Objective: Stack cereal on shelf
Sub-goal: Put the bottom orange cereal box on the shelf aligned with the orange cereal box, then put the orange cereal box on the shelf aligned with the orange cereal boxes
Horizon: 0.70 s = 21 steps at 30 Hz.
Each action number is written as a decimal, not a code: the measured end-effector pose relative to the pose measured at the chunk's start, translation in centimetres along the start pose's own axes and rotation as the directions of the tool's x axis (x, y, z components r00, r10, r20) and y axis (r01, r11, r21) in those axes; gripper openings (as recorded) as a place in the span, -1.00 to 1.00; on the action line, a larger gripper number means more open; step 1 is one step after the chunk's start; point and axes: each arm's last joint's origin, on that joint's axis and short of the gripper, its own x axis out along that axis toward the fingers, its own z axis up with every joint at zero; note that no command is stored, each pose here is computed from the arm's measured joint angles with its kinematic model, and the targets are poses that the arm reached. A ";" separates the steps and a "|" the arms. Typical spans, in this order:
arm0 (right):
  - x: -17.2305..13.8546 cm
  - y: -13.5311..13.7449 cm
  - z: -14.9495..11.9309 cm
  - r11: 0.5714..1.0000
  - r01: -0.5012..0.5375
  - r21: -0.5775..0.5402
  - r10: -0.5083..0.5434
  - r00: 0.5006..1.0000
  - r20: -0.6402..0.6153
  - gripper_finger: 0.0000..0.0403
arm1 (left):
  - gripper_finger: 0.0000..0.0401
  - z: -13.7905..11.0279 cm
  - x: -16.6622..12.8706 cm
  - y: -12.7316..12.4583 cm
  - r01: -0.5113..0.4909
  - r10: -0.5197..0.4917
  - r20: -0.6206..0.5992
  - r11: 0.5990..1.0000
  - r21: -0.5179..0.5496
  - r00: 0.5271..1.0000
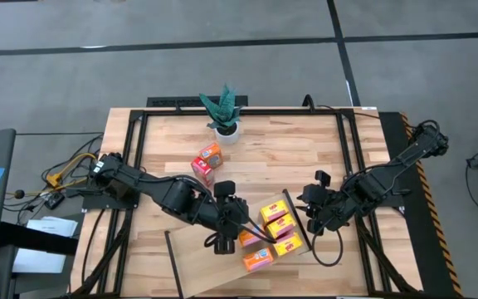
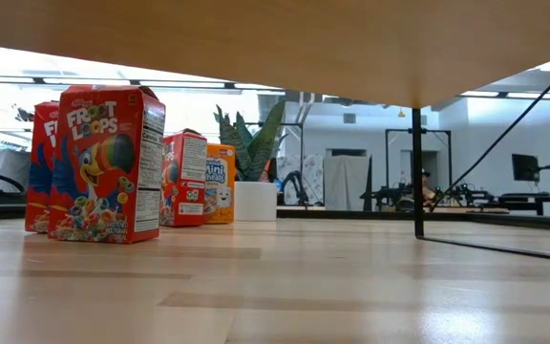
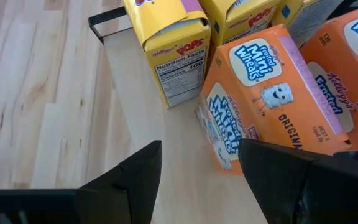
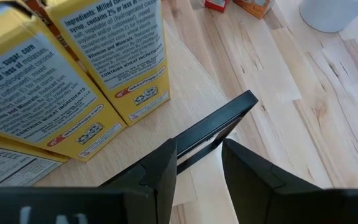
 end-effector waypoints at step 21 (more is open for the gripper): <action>0.0 0.0 0.0 1.000 -0.001 -0.015 0.001 1.000 0.001 -0.22 | 0.03 -1.5 -5.6 4.4 -0.311 0.306 -0.060 0.944 -0.114 0.950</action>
